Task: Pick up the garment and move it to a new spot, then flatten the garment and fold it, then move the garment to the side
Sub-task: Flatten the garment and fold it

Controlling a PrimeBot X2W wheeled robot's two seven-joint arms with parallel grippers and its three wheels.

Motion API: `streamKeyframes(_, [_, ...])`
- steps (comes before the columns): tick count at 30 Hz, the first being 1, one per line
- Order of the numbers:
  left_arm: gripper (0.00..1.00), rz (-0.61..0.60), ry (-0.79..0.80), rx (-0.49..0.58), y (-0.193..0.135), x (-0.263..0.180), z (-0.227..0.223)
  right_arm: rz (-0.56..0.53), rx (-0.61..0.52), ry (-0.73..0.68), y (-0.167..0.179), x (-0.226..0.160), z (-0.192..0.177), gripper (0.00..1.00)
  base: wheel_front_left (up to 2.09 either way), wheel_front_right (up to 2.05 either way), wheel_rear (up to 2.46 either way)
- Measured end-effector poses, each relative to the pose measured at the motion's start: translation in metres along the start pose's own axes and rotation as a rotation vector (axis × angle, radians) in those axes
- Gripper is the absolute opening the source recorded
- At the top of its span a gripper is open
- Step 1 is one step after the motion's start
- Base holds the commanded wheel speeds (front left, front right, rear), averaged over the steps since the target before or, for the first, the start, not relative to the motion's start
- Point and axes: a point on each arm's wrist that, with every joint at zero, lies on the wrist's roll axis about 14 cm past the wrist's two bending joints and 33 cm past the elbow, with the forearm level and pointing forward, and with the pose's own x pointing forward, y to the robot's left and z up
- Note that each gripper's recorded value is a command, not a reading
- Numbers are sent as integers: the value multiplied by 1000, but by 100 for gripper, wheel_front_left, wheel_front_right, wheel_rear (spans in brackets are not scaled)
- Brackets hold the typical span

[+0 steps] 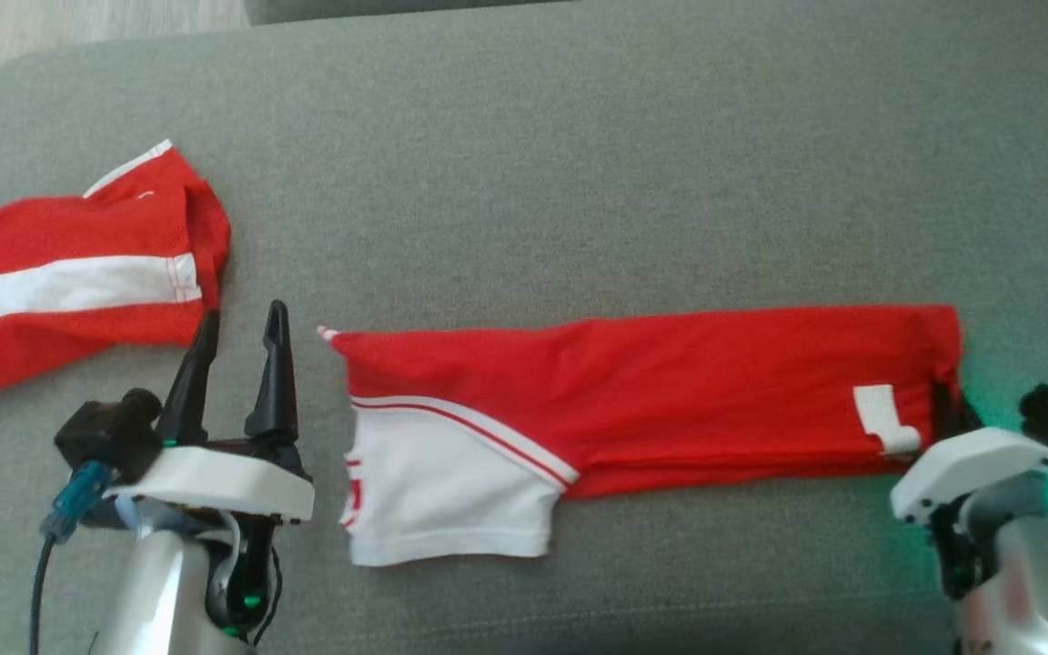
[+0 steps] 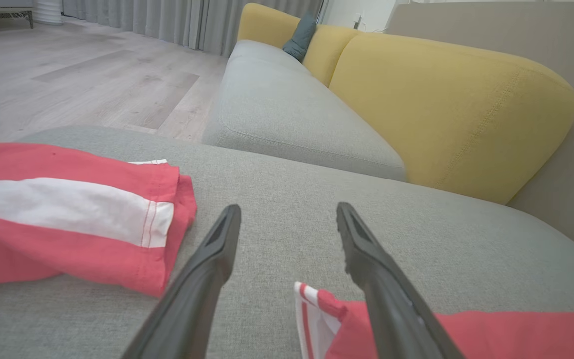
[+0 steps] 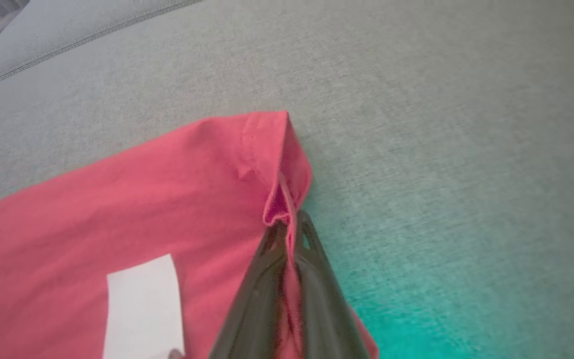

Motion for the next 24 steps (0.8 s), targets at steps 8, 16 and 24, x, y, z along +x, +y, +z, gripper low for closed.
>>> streamKeyframes(8, [100,-15,-22,-2,-5,-2,8,-213,-99,-103,-80,-18,48,0,0,0,0])
streamKeyframes(16, [100,-33,-54,-2,-13,-7,20,-240,-148,-216,-73,-30,98,0,0,0,0])
streamKeyframes(24, [100,-40,-58,-29,-17,-22,22,88,-10,-256,24,-37,125,0,0,0,0])
